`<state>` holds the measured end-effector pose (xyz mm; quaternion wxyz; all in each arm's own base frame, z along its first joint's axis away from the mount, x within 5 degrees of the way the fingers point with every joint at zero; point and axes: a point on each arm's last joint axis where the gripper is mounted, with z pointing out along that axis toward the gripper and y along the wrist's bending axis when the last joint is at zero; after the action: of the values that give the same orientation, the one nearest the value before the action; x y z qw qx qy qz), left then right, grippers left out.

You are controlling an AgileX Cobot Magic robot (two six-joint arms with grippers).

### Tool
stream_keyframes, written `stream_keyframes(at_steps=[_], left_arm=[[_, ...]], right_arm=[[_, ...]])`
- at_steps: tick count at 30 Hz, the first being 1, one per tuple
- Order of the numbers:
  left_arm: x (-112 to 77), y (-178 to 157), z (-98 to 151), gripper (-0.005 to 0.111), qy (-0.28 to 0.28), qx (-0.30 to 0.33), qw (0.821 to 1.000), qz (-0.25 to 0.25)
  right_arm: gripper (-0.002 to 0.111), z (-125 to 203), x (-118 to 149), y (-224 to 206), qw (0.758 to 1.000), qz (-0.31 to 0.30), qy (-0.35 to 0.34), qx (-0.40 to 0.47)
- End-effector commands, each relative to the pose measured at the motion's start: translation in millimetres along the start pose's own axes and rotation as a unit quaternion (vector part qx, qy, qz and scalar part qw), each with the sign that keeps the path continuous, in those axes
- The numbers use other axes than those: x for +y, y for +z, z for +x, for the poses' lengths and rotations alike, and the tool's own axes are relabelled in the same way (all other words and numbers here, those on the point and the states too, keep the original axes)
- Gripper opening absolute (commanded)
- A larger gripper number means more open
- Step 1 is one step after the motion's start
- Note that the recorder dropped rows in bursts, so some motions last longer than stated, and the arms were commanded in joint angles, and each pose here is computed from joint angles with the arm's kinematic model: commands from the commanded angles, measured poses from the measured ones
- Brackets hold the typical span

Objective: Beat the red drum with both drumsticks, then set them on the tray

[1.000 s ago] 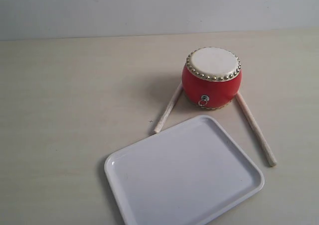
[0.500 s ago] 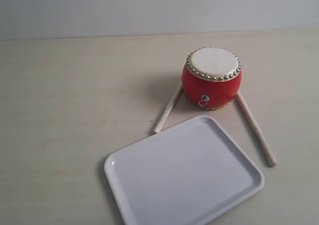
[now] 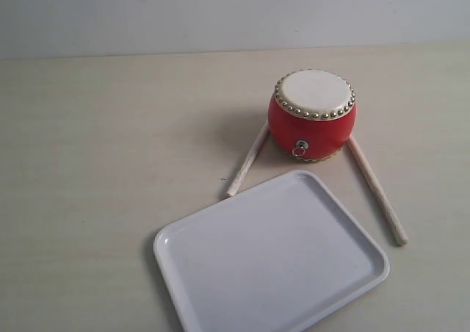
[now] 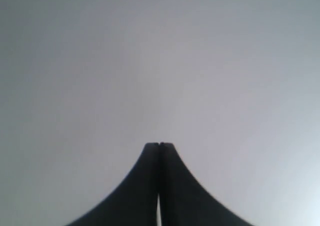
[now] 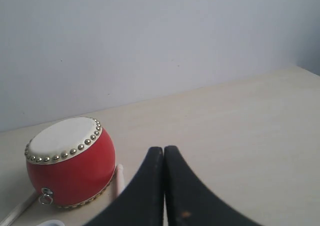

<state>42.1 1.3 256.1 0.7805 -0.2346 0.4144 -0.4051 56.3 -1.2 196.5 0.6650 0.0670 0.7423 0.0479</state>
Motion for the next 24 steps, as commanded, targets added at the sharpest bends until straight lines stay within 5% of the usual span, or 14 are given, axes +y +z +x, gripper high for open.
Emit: stream_keyframes(at_steps=[1, 3, 7, 11, 14, 18, 21, 24], left_arm=[[1.8, -0.9, 0.8, 0.000, -0.114, 0.002, 0.993, -0.006], [-0.6, 0.6, 2.2, 0.000, -0.167, 0.020, 0.986, -0.014], [-16.0, 12.2, -4.4, 0.000, -0.132, 0.037, 0.990, -0.011], [-47.3, 44.7, -12.2, 0.000, 0.047, 0.093, 0.994, 0.021], [-64.4, 86.8, -11.1, 0.000, 0.159, 0.168, 0.972, 0.033], [-72.7, 132.8, -0.6, 0.000, 0.217, 0.271, 0.936, 0.052], [-76.0, 155.7, 7.0, 0.000, 0.281, 0.348, 0.891, 0.078], [-85.1, 179.8, 5.1, 0.000, 0.289, 0.377, 0.875, 0.088]], right_arm=[[0.000, 0.8, -0.1, -0.2, 1.000, -0.001, -0.001, -0.003], [0.000, 0.8, -0.1, -0.2, 1.000, -0.001, -0.001, -0.003], [0.000, 0.8, -0.1, -0.2, 1.000, -0.001, -0.001, -0.003], [0.000, 0.8, -0.1, -0.2, 1.000, -0.001, -0.001, -0.003], [0.000, 0.8, -0.1, -0.2, 1.000, -0.001, -0.001, -0.003], [0.000, 0.8, -0.1, -0.2, 1.000, -0.001, -0.001, -0.003], [0.000, 0.8, -0.1, -0.2, 1.000, -0.001, -0.001, -0.003], [0.000, 0.8, -0.1, -0.2, 1.000, -0.001, -0.001, -0.003]])
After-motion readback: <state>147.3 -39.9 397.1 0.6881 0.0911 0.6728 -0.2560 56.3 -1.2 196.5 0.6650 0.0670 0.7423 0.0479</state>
